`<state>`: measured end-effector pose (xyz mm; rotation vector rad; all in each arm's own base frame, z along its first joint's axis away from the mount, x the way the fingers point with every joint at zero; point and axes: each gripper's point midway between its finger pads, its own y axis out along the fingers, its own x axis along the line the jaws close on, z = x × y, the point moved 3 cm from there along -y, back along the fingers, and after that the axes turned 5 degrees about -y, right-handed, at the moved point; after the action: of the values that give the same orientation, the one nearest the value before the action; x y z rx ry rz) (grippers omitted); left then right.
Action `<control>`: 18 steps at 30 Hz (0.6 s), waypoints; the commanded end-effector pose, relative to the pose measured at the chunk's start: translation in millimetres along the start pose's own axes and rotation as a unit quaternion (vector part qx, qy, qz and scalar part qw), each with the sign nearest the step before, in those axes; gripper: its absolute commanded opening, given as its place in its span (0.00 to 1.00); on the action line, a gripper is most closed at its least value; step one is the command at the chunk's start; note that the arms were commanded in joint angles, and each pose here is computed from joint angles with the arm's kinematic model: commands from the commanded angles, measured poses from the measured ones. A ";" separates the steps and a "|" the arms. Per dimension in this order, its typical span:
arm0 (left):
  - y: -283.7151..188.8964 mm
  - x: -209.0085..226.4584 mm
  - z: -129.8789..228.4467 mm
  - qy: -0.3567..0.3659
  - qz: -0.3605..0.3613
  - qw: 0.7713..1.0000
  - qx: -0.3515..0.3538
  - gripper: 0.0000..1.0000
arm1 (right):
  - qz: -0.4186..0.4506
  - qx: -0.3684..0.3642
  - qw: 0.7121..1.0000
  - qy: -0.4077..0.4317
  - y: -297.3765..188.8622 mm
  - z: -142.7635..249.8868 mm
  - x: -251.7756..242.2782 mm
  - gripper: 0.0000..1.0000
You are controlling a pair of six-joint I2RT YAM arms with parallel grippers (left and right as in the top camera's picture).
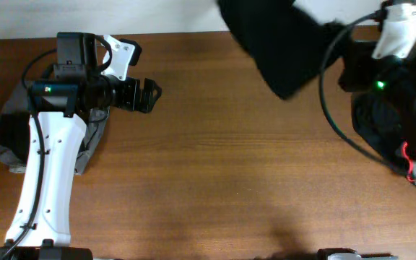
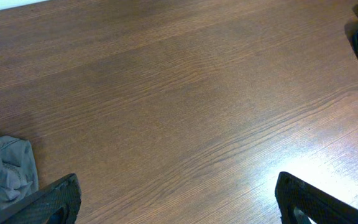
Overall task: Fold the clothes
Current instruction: 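Lift the dark green shirt with the right gripper and pull it left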
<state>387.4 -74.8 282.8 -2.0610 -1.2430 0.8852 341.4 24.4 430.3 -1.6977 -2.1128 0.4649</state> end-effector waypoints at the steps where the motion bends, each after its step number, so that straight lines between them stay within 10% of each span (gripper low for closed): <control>1: -3.2 -2.7 -5.9 0.010 0.005 1.000 -0.008 0.99 | -0.017 0.037 0.999 -0.002 21.4 13.7 1.0 0.04; 18: -3.4 -2.8 -6.0 0.010 0.005 1.000 -0.008 0.99 | -0.026 0.038 0.997 -0.059 21.3 10.3 31.4 0.04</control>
<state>387.4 -74.7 282.8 -2.0607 -1.2433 0.8850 353.3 68.9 386.6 -1.4702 -2.1881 0.6907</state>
